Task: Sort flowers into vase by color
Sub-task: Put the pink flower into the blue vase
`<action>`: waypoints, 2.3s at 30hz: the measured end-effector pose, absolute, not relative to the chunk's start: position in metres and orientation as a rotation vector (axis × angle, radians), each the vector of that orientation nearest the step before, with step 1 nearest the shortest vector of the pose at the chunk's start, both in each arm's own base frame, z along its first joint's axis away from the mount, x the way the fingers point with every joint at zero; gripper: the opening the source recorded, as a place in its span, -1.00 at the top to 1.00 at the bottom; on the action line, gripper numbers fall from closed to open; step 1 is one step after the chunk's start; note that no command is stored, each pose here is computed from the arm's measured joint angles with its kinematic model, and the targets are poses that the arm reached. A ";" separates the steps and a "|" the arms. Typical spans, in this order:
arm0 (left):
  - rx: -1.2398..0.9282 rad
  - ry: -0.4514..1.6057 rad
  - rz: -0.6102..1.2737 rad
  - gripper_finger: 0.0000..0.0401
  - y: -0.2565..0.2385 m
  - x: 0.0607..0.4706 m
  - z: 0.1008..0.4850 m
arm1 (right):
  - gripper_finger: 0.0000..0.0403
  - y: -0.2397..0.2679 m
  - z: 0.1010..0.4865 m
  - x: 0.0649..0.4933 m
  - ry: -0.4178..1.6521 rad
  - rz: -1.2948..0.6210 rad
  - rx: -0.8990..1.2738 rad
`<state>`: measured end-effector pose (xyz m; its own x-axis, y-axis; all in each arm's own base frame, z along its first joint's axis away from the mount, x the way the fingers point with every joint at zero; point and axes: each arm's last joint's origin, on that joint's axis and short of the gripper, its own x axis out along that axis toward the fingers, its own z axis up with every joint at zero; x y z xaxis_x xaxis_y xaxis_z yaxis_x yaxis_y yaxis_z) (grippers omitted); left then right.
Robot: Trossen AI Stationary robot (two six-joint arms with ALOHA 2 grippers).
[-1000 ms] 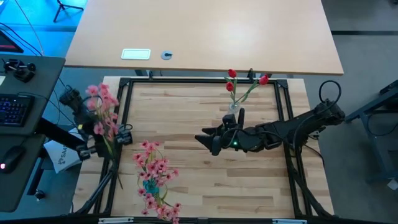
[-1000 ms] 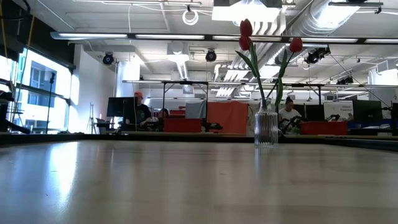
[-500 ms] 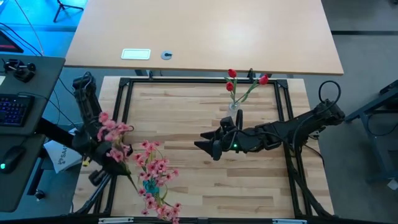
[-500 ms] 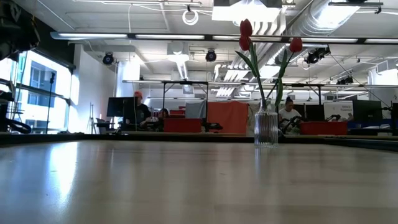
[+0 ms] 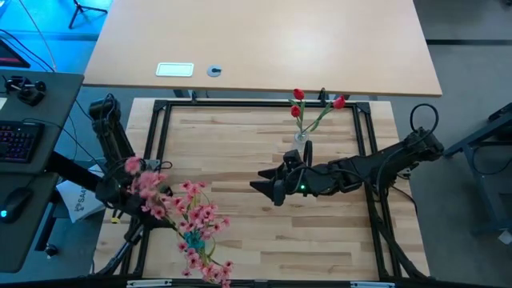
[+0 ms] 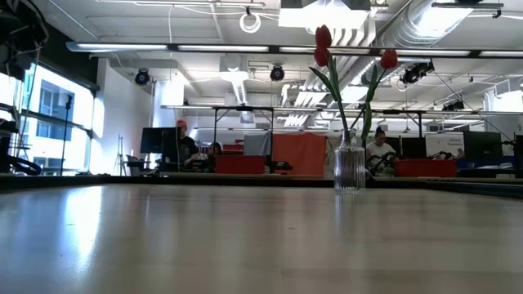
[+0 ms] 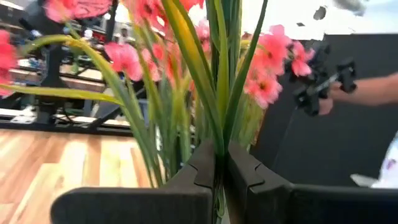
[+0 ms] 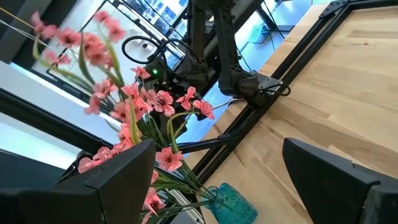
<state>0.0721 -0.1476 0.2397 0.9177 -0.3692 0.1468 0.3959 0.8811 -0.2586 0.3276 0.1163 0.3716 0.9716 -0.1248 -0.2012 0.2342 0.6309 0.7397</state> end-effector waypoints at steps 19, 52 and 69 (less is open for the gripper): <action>-0.173 0.042 -0.405 0.95 -0.163 0.077 0.212 | -0.73 0.116 0.372 0.327 0.130 -0.213 0.863; -0.325 0.250 -0.623 -0.06 -0.169 0.073 0.198 | -0.73 0.116 0.372 0.327 0.129 -0.214 0.869; -0.235 0.350 -0.615 -0.06 -0.172 0.089 0.222 | -0.73 0.116 0.375 0.328 0.100 -0.199 0.875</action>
<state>0.0885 -0.1719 0.2221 0.7608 -0.5989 -0.2498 0.5203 0.7930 -0.3169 0.3280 0.1158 0.3752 0.9768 -0.1321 -0.1686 0.2141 0.6237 0.7518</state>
